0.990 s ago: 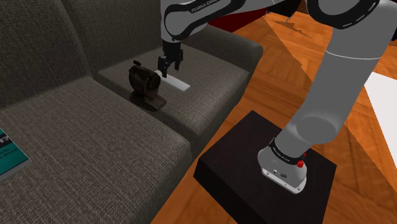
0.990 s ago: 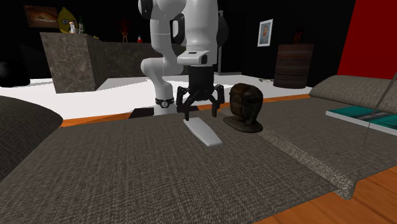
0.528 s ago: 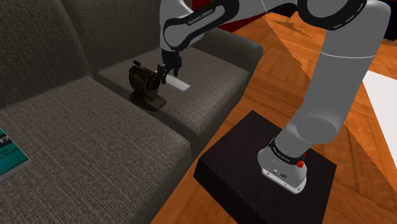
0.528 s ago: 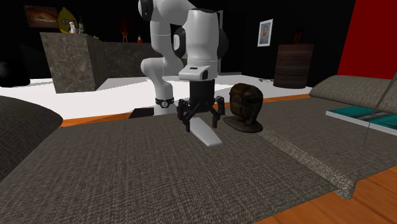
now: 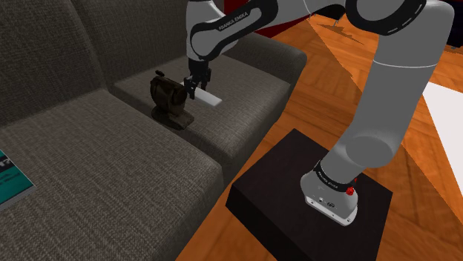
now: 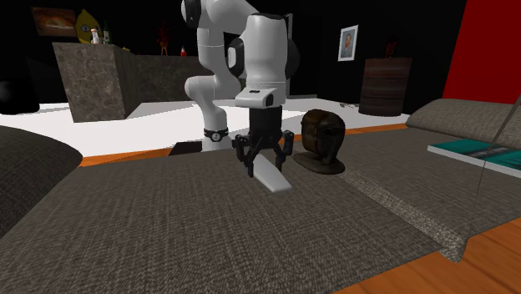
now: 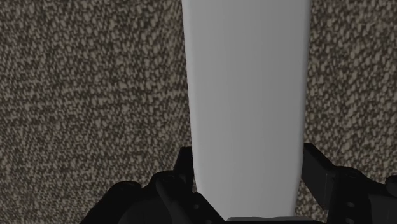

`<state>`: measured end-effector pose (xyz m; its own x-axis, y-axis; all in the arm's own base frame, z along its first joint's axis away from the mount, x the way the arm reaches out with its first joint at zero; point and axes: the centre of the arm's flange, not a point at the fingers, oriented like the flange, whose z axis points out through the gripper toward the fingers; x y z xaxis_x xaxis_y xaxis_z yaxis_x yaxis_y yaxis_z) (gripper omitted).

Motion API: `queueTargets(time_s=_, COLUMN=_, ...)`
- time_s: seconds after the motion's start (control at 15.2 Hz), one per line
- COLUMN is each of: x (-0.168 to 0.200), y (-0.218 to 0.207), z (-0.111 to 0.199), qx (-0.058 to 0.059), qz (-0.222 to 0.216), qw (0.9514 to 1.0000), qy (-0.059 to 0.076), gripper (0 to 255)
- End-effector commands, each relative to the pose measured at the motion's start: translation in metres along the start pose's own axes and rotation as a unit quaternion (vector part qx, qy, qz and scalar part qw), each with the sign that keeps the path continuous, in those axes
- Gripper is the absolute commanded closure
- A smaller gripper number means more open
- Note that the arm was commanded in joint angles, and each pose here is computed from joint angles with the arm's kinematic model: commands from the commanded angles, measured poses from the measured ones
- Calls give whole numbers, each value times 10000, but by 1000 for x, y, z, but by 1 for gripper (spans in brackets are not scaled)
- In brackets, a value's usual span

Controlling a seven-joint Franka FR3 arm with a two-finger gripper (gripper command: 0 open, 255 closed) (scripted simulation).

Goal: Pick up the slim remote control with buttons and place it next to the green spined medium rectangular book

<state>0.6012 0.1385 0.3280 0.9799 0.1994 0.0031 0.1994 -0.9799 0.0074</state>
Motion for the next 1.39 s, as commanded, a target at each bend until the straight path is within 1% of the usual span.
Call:
queueTargets(time_s=0.0, x=0, y=0, z=0, qx=0, qz=0, qw=10000, qy=-3, gripper=255)
queueTargets(time_s=0.53, x=0, y=0, z=0, qx=0, qz=0, qw=10000, qy=-3, gripper=255)
queueTargets(time_s=1.32, x=0, y=0, z=-63, qx=0, qz=0, qw=10000, qy=-3, gripper=255)
